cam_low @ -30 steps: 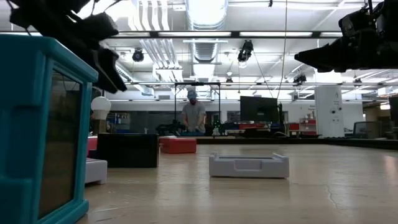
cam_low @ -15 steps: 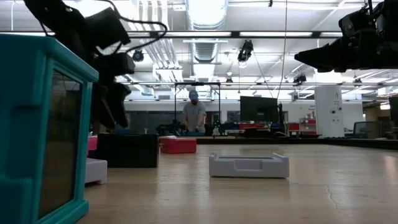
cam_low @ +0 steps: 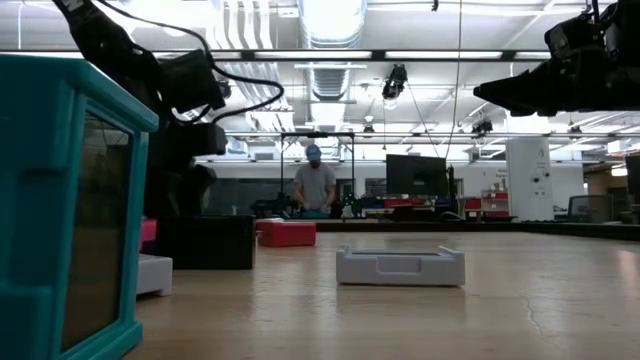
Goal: Pick & Place Office items
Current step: Put the purple charger adapter into the orange bin
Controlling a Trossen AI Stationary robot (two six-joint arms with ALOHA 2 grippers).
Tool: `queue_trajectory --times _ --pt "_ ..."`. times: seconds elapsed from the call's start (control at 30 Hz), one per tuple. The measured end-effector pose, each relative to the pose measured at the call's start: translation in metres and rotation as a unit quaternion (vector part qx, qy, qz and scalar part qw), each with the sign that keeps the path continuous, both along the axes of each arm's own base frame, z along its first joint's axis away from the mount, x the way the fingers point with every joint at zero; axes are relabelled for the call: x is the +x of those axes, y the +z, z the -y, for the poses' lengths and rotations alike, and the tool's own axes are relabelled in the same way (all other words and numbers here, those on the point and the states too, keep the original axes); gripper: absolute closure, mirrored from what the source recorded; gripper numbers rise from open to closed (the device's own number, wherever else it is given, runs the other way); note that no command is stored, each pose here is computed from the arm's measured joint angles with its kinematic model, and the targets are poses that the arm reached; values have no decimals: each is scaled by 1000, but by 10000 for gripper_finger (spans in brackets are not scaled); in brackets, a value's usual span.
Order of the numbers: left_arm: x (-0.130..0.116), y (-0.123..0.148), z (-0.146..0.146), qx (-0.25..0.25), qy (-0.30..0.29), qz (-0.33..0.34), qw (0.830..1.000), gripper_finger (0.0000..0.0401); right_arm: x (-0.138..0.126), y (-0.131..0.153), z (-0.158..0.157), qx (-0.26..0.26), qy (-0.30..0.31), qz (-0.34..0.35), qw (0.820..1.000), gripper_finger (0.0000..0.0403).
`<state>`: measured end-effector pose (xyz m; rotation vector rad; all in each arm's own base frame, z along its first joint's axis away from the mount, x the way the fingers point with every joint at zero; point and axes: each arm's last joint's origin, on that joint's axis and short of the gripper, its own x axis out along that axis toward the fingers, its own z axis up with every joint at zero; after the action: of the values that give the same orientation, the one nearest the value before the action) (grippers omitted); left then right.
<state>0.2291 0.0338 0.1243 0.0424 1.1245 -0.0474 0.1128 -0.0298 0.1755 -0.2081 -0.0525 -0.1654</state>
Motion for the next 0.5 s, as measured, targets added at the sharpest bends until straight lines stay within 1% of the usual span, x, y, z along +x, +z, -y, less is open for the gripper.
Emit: queue_trajectory --times 0.17,0.27,0.37,0.5 --pt "1 -3 0 -5 -4 -3 1000 126 0 0 0 0 0 0 1000 264" --pt "1 -2 0 -4 -8 1 1000 134 0 0 0 0 0 0 1000 264" --pt "2 1 0 -2 -8 10 1000 153 0 0 0 0 0 0 1000 264" --pt "2 1 0 -1 -9 13 1000 189 0 0 0 0 0 0 1000 264"
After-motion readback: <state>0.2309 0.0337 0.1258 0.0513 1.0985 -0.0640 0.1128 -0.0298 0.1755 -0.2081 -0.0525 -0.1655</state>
